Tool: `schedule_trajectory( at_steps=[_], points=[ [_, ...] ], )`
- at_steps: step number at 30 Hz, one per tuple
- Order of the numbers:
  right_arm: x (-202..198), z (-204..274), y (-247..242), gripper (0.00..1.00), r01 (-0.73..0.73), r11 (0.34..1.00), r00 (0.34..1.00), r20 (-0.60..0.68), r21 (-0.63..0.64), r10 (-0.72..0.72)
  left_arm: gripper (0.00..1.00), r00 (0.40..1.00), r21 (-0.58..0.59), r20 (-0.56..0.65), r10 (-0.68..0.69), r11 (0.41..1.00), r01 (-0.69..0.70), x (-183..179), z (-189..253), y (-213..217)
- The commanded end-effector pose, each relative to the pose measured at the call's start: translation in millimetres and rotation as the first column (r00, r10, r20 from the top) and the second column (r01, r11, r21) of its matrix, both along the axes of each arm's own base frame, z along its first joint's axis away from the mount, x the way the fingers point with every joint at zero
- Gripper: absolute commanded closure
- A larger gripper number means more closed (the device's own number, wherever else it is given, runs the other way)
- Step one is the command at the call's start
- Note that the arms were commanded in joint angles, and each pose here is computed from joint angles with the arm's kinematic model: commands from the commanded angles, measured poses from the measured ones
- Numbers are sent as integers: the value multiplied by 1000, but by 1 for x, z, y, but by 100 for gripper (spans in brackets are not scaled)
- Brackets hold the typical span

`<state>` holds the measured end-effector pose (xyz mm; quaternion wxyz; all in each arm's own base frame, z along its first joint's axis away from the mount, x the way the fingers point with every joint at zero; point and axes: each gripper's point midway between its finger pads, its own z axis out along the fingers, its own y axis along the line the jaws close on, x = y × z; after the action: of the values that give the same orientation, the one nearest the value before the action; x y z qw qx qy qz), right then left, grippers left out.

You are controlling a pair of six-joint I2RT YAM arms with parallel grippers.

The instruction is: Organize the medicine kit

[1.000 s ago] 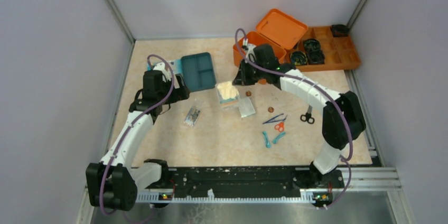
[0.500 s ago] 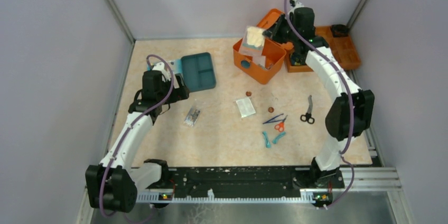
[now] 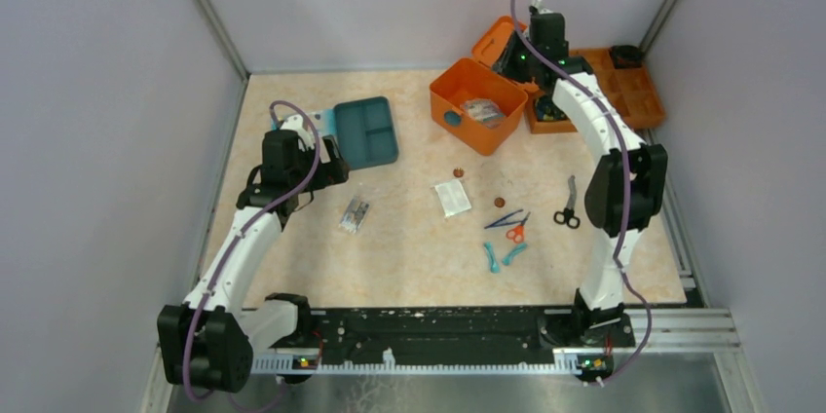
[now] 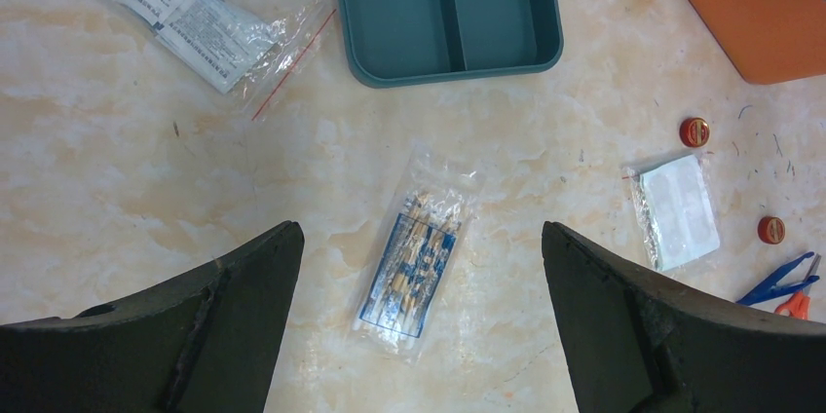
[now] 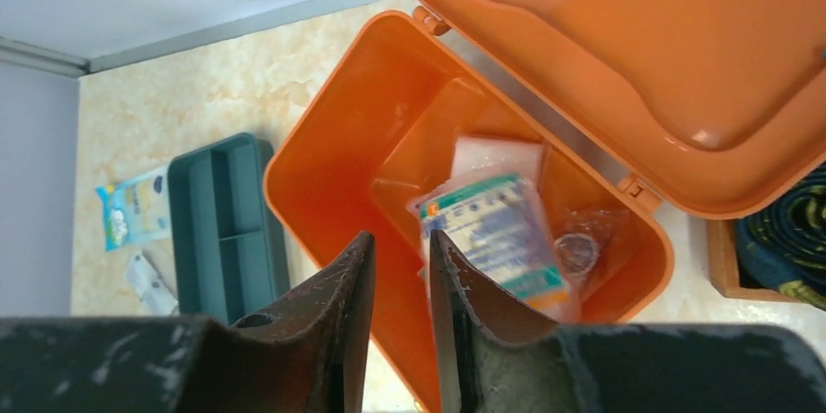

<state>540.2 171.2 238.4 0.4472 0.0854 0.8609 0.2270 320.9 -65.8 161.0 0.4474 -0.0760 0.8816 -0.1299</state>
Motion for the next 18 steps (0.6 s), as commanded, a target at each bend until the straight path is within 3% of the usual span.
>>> schedule_trajectory(
  at_steps=[1,18],
  points=[
    [-4,37,-12,70,26,998,996,88,-56,-21,1,1000,-8,23,8,1000,-8,2,10,1],
    [-93,67,-34,41,34,999,982,186,-10,-32,1,1000,-14,18,-2,1000,3,3,9,-1]
  ],
)
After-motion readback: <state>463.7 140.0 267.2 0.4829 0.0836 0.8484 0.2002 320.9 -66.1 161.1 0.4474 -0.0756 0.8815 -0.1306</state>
